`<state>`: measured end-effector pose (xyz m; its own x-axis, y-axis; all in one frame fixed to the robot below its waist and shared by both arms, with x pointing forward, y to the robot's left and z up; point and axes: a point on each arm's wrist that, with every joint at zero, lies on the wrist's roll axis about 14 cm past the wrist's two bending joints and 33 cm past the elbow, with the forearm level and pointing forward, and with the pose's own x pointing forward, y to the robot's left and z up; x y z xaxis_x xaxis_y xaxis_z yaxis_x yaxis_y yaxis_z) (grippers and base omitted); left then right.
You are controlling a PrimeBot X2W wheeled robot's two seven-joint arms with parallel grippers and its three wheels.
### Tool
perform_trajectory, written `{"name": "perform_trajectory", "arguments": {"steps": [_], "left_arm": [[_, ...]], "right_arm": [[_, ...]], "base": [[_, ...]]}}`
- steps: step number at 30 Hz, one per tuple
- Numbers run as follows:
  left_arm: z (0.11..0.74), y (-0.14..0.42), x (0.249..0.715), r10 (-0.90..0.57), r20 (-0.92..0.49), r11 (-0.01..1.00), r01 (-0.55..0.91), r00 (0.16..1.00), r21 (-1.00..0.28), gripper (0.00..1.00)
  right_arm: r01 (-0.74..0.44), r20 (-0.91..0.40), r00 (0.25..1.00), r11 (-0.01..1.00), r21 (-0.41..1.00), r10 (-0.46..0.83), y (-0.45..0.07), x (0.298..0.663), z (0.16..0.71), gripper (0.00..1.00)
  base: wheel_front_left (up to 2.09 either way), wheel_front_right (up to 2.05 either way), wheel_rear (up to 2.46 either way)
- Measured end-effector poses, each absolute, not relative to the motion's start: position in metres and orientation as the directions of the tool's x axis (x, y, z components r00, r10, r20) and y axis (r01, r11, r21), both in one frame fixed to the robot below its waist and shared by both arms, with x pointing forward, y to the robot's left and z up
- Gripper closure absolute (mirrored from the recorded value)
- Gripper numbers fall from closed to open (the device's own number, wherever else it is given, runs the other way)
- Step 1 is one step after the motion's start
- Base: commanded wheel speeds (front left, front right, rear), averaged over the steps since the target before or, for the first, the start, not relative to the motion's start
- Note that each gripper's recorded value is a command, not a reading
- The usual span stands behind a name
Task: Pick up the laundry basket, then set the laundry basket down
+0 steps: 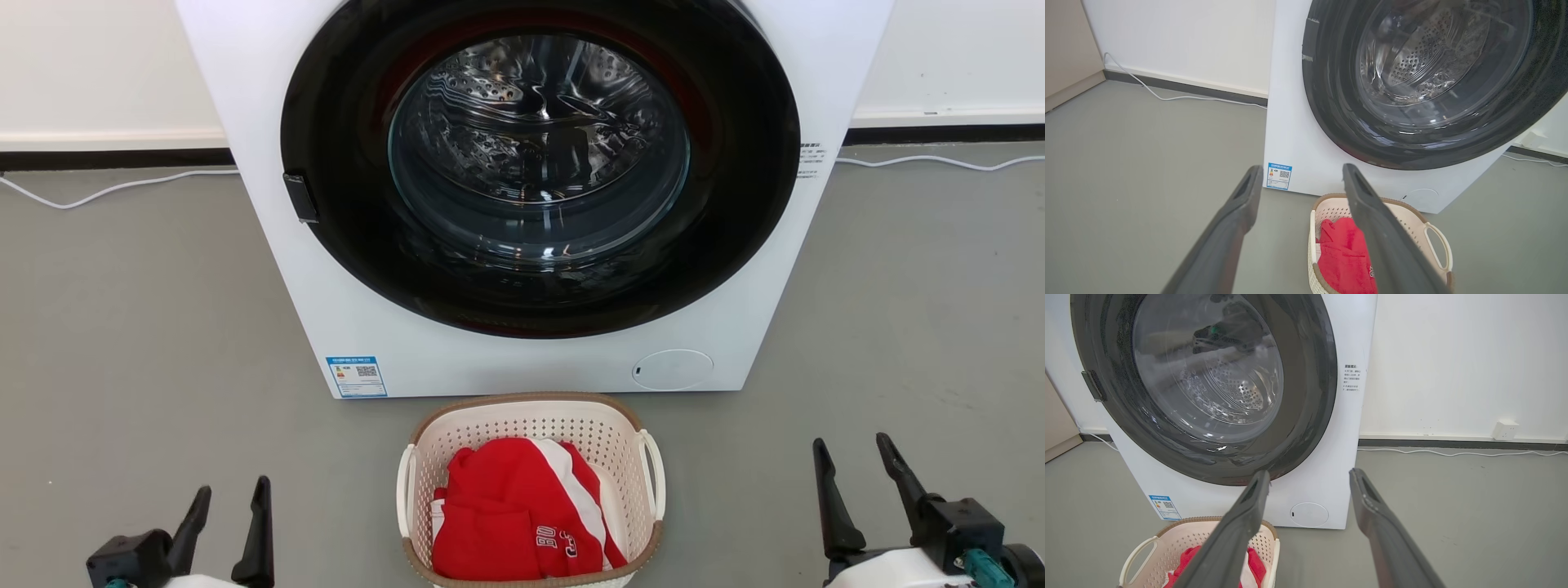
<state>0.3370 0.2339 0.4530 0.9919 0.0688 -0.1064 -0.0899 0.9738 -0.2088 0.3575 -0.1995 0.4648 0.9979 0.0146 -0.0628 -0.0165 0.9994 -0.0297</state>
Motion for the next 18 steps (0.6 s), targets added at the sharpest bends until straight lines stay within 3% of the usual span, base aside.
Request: {"name": "perform_trajectory", "arguments": {"steps": [1,2,10,18], "left_arm": [[0.454,0.236,0.337,0.079,-0.102,0.974,-0.098,0.992,-0.206,0.00],[0.454,0.236,0.337,0.079,-0.102,0.974,-0.098,0.992,-0.206,1.00],[0.417,0.222,0.317,0.077,-0.224,0.959,-0.133,0.972,-0.250,1.00],[0.415,0.222,0.317,0.088,-0.241,0.934,-0.164,0.967,-0.319,1.00]], "right_arm": [[-0.017,-0.063,0.998,0.999,-0.029,0.015,-0.199,0.358,0.465,0.00],[-0.017,-0.063,0.998,0.999,-0.029,0.015,-0.199,0.358,0.465,1.00],[-0.014,-0.174,0.985,1.000,0.010,0.015,-0.194,0.342,0.431,1.00],[0.028,-0.173,0.985,0.994,0.101,-0.010,-0.198,0.343,0.433,1.00]], "base": [[0.00,0.00,0.00],[0.00,0.00,0.00],[0.00,0.00,0.00],[0.00,0.00,0.00]]}}
